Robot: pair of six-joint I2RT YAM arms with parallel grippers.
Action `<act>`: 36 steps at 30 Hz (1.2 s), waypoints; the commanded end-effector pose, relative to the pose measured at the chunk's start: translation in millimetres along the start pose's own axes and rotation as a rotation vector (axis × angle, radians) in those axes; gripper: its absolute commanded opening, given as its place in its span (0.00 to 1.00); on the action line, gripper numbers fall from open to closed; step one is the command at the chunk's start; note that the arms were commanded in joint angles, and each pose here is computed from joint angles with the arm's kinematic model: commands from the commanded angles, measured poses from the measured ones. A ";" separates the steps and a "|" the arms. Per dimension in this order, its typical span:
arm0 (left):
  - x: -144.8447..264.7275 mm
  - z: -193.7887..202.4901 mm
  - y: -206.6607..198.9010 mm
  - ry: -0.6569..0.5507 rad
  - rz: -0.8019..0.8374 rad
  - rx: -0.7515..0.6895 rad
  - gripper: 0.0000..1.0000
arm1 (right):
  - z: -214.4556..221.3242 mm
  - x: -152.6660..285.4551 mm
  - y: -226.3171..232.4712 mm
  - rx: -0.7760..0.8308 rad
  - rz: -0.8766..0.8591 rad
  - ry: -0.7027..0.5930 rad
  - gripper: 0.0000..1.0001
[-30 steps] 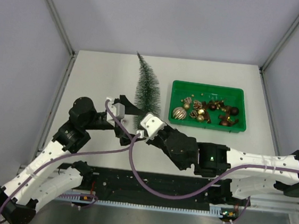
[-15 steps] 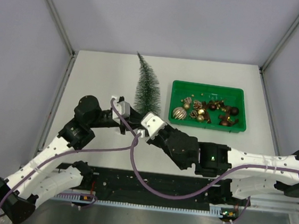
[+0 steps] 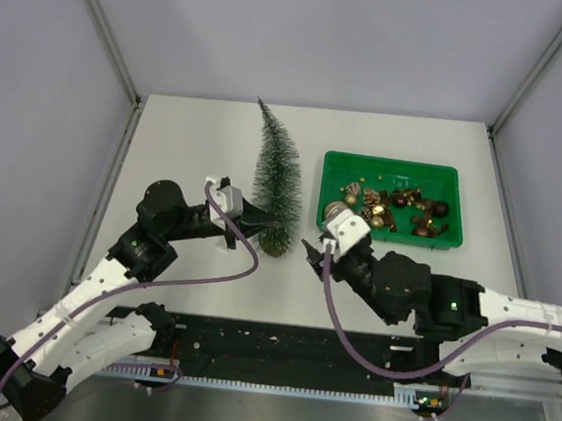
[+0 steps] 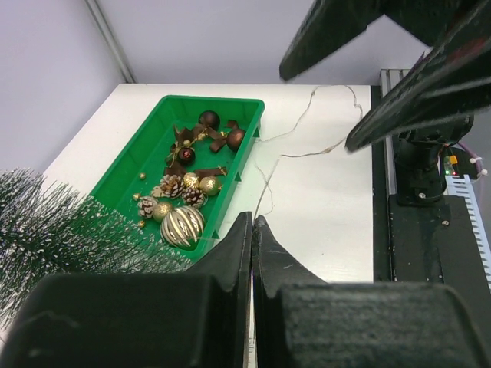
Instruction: Decorate the small christmas tree
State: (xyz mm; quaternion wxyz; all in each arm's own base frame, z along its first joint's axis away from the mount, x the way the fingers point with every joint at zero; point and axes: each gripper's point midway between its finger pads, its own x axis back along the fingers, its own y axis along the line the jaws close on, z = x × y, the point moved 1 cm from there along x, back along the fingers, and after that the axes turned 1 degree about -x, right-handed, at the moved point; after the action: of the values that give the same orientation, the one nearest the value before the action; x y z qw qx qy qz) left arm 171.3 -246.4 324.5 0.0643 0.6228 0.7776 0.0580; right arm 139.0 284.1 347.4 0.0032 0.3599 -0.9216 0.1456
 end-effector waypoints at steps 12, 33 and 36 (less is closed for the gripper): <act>6.8 -23.9 6.5 -0.064 -0.043 -0.024 0.00 | 17.4 69.4 -51.9 -0.229 -0.044 -0.121 0.96; 18.6 -28.8 16.6 -0.070 -0.106 -0.024 0.00 | 98.7 46.1 0.8 -0.093 -0.212 0.101 0.96; 18.8 -27.8 17.6 -0.068 -0.109 -0.019 0.00 | 108.0 38.1 -5.5 -0.060 -0.168 0.116 0.95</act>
State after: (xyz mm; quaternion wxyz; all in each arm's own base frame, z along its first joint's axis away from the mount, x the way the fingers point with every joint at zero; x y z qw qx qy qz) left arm 180.0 -227.2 337.1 0.0719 0.5874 0.8049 0.0433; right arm 111.9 223.7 250.4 0.0902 0.4499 -0.8778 0.1373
